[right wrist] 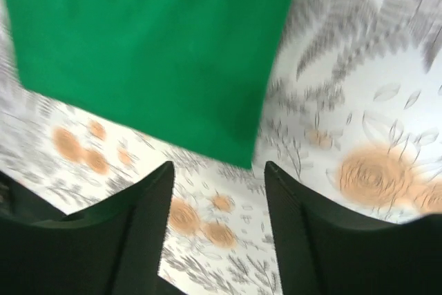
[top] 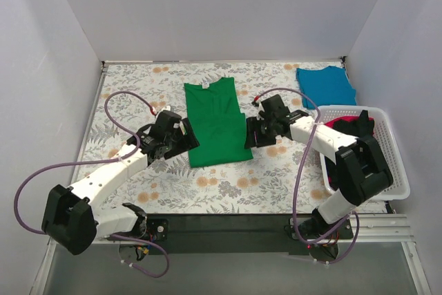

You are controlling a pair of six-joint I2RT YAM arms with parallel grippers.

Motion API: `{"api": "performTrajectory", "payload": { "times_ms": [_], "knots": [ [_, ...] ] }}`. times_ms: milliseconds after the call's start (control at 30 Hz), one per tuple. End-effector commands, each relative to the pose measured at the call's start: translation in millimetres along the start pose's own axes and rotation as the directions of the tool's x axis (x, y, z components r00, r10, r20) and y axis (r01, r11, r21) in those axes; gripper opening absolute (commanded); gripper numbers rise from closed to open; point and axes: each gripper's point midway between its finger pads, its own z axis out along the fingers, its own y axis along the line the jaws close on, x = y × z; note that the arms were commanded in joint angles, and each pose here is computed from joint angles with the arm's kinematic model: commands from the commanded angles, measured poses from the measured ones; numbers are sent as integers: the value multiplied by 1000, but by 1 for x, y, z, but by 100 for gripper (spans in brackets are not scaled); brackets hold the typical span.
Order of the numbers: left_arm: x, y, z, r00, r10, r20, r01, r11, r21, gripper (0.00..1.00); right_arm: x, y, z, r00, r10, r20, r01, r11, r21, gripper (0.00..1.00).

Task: Fold and stack the t-shirts
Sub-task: Fold the tshirt

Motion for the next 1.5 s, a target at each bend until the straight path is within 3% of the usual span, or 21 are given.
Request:
{"api": "performTrajectory", "payload": {
  "times_ms": [0, 500, 800, 933, 1033, 1067, 1167, 1467],
  "knots": [
    [38, 52, 2, 997, -19, -77, 4, 981, -195, 77, 43, -18, -2, 995, -1, -102, 18, 986, 166, 59],
    [61, 58, 29, 990, 0, -144, -36, 968, -248, 72, 55, -9, 41, 989, -16, -145, 47, 975, 218, 54],
    [72, 65, 33, 985, 11, -170, -59, 958, -280, 71, 88, -38, 46, 977, -37, -211, 117, 916, 383, 48],
    [78, 68, 36, 984, -3, -180, -50, 957, -286, 71, 108, -51, 46, 966, -27, -258, 140, 891, 431, 40],
    [80, 67, 37, 982, -10, -188, -45, 956, -289, 70, 126, -60, 46, 952, -20, -305, 162, 879, 449, 29],
    [81, 66, 38, 982, -11, -191, -45, 956, -289, 70, 129, -61, 45, 949, -20, -314, 167, 877, 450, 19],
    [82, 65, 39, 981, -15, -195, -44, 955, -293, 71, 139, -63, 44, 942, -20, -336, 180, 874, 451, 2],
    [87, 57, 49, 978, 2, -209, -66, 952, -300, 68, 150, -64, 44, 929, -22, -368, 192, 881, 433, 1]
  ]
}}
